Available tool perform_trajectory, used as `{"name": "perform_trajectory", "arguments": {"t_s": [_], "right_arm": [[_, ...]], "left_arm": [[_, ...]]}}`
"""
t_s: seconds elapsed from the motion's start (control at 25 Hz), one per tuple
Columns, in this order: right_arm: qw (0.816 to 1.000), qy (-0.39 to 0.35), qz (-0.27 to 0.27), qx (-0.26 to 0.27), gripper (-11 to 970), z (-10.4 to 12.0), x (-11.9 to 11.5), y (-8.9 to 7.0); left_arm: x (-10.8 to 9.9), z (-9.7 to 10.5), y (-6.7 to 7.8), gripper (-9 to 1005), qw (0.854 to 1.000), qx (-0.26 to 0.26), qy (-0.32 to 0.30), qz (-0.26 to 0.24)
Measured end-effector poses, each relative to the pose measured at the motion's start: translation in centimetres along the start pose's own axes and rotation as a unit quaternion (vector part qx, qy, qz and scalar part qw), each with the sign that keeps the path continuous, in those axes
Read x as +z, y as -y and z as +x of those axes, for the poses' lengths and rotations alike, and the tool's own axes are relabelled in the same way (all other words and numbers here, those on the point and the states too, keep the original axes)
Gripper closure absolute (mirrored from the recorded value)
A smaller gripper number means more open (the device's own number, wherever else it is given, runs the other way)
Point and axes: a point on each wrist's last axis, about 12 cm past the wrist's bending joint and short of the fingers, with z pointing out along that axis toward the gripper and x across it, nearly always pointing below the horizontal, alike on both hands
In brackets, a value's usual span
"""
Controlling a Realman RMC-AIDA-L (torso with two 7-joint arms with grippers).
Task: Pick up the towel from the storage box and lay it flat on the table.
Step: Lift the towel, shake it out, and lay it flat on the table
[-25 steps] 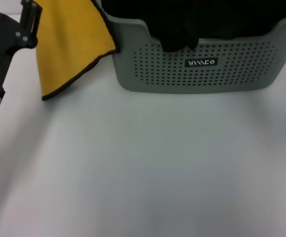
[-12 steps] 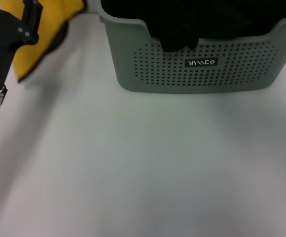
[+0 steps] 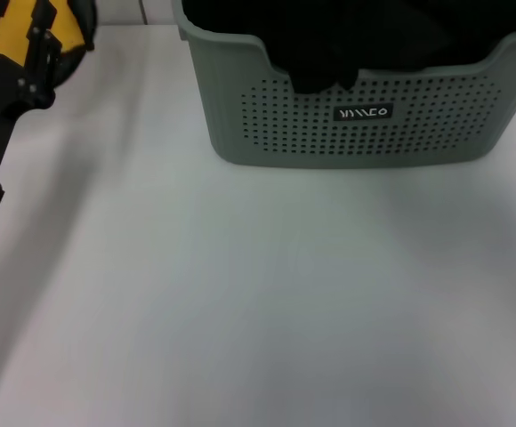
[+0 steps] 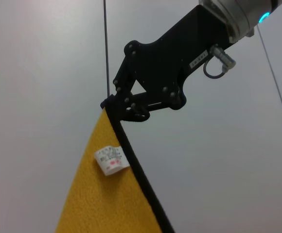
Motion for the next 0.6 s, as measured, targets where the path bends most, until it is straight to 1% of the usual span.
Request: {"name": "perform_trajectory", "arguments": {"t_s": [0.2,0.36,0.6], "right_arm": [[1.000,0.003,0.007,-0.001,948,-0.2,0.1,0.0],[1.000,-0.006,0.009,-0.005,948,0.1,0.5,-0.4],[0.999,-0.028,0.021,-0.011,948,0.3,1.5,-1.2]], "left_arm": [[-0.1,0.2,0.3,543,1.000,-0.006,-0.007,0.009],[-0.1,0.3,0.7,542,0.999,-0.019,-0.011,0.027],[0.0,0.5,1.9,542,0.995,-0.050,-0.023,0.078]]}}
